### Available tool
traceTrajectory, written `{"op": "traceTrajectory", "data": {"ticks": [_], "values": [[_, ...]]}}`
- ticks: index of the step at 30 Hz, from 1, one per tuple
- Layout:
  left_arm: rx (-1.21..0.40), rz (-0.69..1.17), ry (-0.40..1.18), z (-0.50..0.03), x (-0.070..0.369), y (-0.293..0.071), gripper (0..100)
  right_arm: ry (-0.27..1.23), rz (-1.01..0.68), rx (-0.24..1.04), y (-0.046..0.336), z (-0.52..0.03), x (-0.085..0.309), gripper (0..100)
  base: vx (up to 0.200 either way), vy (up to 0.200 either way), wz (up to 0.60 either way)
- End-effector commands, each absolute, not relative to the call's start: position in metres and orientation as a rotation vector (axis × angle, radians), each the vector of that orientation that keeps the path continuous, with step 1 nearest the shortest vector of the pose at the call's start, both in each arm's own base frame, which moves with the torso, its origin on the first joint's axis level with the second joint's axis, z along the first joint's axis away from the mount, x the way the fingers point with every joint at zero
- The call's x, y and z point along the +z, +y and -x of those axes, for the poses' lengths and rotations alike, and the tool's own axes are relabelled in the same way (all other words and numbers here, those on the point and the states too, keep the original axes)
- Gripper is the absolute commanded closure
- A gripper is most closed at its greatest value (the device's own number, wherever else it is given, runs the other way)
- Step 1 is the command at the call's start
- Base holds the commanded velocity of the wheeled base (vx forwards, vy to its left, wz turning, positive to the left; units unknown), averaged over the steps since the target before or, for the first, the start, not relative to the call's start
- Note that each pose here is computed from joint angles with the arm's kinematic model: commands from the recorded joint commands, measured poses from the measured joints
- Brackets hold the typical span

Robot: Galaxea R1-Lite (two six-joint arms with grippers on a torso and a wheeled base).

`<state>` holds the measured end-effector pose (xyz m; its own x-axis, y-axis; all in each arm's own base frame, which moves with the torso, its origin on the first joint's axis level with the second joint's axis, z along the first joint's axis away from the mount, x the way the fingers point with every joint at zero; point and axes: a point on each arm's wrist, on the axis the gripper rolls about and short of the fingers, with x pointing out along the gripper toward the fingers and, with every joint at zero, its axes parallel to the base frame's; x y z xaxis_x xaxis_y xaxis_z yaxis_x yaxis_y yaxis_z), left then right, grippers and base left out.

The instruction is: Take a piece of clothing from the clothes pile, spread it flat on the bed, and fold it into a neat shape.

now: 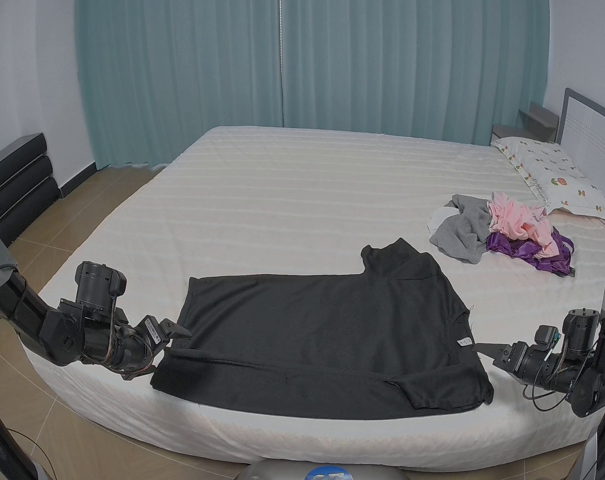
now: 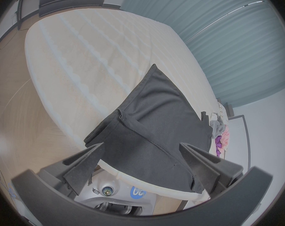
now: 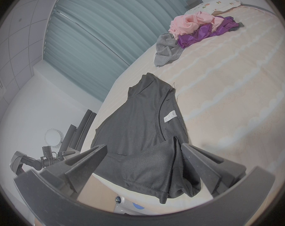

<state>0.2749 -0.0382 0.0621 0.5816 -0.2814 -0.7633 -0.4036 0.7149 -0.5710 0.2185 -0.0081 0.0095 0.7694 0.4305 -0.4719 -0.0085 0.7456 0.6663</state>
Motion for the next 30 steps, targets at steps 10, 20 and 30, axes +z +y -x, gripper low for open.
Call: {"op": "traceTrajectory", "data": {"ticks": [10, 20, 30], "values": [[0.097, 0.767, 1.04, -0.298, 0.036, -0.054, 0, 0.703, -0.702, 0.265, -0.003, -0.214, 0.004, 0, 0.0, 0.0, 0.0], [0.158, 0.755, 0.959, -0.354, 0.026, -0.059, 0, 0.705, -0.704, 0.265, -0.003, -0.215, 0.003, 0, 0.0, 0.0, 0.0], [0.227, 0.782, 0.914, -0.378, 0.025, -0.05, 0, 0.705, -0.704, 0.267, -0.003, -0.215, 0.003, 0, 0.0, 0.0, 0.0]]}}
